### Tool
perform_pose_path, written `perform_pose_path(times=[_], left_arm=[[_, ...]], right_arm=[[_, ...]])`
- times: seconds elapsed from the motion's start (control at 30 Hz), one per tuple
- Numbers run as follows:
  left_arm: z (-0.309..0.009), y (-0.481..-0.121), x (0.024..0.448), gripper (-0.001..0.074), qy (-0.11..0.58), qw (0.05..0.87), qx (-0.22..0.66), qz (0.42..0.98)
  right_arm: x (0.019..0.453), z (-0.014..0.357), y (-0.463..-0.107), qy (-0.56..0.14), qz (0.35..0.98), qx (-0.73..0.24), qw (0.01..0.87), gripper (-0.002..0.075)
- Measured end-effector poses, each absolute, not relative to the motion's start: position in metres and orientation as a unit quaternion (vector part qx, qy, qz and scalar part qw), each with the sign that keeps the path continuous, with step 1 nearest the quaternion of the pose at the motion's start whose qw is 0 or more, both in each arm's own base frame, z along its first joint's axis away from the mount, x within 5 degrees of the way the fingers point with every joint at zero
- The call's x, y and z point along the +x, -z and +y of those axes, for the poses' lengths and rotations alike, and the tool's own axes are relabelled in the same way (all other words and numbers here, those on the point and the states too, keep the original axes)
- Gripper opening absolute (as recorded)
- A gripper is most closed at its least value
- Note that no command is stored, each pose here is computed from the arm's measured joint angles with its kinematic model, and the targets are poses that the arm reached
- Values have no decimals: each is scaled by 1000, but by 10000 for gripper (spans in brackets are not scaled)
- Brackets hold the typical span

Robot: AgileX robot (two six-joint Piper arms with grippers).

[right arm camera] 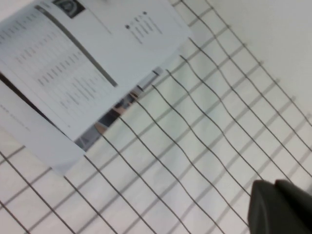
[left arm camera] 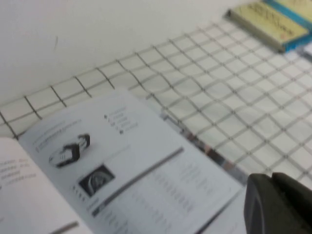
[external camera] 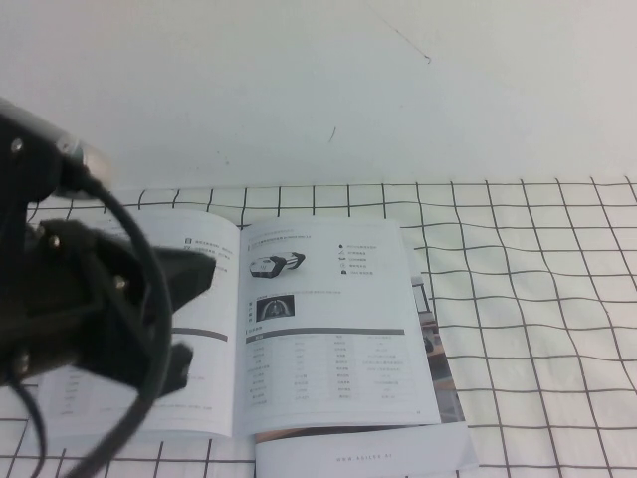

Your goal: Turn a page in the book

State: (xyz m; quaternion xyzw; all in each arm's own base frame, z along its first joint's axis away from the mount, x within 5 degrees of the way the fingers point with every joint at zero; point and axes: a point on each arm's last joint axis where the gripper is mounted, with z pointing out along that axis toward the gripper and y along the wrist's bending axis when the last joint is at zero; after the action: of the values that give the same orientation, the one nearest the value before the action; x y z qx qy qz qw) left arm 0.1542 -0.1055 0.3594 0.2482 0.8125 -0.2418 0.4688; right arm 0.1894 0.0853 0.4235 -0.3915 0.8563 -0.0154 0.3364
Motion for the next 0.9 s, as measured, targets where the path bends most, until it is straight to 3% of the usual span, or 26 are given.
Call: perform_pose_path(times=[0.2,0.4,0.6,0.9], left_arm=[[-76,-361,123,-3,149,422,256,857],[-33,-362,88,-3,72,517,170,836],[-12,-346,60,-3,74,600,122,787],[-14,-298,52,-3,100,654,140,736]], right_arm=[[121,33,-457,92,862,-305,395,1],[49,-7,-464,91,839,-231,484,1],[24,-17,-410,77,835,-228,495,1],[33,7,-306,-27,789,-249,561,1]])
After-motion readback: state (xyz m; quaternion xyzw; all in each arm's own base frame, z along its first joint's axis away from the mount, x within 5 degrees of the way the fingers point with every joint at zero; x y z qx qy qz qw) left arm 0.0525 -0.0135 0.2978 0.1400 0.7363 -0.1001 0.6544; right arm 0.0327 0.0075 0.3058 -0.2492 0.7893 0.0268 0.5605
